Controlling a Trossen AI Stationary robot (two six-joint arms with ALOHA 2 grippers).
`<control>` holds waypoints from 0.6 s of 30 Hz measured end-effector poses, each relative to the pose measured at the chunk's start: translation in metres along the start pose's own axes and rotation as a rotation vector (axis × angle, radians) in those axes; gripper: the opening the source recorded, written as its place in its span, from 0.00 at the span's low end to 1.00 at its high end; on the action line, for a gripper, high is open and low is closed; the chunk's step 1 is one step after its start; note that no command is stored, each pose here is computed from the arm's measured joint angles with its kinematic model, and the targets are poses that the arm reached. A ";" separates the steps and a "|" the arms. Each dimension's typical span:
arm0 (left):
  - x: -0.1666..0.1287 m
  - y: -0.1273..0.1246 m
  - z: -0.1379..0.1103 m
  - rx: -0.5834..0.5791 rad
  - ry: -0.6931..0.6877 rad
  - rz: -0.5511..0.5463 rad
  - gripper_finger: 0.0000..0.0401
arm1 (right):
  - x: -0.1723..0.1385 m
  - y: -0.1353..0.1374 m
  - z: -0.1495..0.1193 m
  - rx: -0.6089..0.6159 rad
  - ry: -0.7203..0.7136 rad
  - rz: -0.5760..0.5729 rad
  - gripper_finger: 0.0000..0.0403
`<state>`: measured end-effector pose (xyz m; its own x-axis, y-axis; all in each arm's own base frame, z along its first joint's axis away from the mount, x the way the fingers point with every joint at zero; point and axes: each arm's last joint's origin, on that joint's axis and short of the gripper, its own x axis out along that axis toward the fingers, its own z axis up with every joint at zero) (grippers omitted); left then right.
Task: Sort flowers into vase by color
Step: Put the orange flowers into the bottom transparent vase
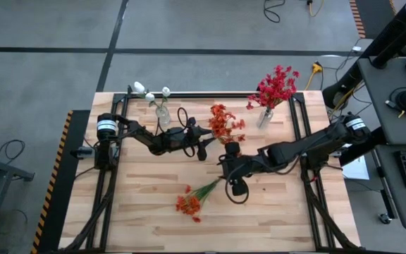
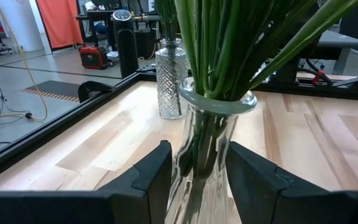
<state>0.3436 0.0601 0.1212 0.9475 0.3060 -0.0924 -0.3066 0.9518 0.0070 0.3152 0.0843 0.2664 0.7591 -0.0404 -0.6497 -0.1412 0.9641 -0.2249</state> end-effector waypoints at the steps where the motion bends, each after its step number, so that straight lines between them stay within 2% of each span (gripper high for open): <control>1: 0.000 0.000 0.000 0.000 0.000 0.000 0.32 | -0.001 -0.001 0.002 -0.007 -0.005 -0.013 0.51; 11: 0.000 0.000 0.000 -0.002 0.004 0.000 0.32 | -0.008 -0.015 0.017 -0.032 -0.038 -0.092 0.51; 18: 0.000 0.000 -0.001 0.000 0.019 0.000 0.33 | -0.014 -0.023 0.026 -0.045 -0.045 -0.105 0.51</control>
<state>0.3435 0.0601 0.1202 0.9456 0.3058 -0.1114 -0.3069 0.9517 0.0073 0.3247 0.0696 0.2992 0.7987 -0.1279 -0.5880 -0.0871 0.9423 -0.3233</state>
